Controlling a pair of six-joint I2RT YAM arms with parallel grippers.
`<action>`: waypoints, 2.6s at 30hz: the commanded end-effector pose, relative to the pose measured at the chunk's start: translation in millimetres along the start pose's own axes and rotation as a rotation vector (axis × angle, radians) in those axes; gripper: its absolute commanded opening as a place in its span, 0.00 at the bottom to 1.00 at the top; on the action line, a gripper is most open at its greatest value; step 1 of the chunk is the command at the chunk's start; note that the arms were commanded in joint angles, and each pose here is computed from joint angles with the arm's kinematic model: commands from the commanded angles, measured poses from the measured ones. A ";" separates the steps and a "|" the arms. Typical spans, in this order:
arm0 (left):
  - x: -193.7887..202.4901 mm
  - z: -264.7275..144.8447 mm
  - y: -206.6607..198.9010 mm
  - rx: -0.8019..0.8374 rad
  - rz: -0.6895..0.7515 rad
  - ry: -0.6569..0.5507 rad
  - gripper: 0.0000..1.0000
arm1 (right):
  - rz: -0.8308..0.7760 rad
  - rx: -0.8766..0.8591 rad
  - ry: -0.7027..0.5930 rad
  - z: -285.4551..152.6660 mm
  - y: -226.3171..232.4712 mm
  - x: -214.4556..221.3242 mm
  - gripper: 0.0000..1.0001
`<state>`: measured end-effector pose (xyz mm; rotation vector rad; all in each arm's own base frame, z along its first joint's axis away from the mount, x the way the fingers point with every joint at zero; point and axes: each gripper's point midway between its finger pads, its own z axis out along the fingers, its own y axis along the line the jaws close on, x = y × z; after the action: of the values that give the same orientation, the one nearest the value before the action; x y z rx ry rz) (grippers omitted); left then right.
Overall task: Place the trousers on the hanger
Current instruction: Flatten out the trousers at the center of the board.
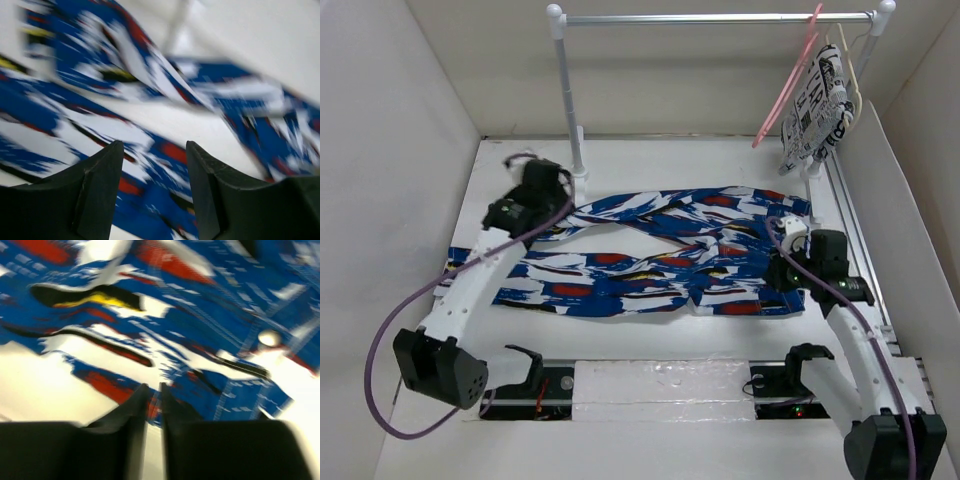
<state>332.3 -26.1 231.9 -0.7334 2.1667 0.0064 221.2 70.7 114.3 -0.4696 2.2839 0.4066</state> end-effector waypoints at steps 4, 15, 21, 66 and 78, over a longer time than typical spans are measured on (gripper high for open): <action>148.1 -38.5 -100.4 0.352 0.201 0.259 0.48 | 0.165 0.232 -0.037 -34.0 -47.0 -10.1 0.00; 241.5 -91.1 -120.6 0.566 0.408 0.308 0.50 | 0.489 0.454 0.111 -43.9 -99.9 56.2 0.76; 236.9 -101.8 -110.4 0.625 0.395 0.288 0.50 | 0.618 0.481 0.139 -25.9 -96.2 89.5 0.75; 200.1 -35.8 -48.1 0.477 0.333 0.274 0.35 | 0.217 0.249 -0.048 -10.9 -14.5 -33.0 0.23; 299.1 -46.2 -79.0 0.515 0.285 0.573 0.13 | -0.253 -0.105 0.186 99.8 153.3 21.8 0.00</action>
<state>191.7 -238.5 74.0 -0.0203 2.5967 -0.6070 173.8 210.2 42.6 -0.8848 2.4822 0.3022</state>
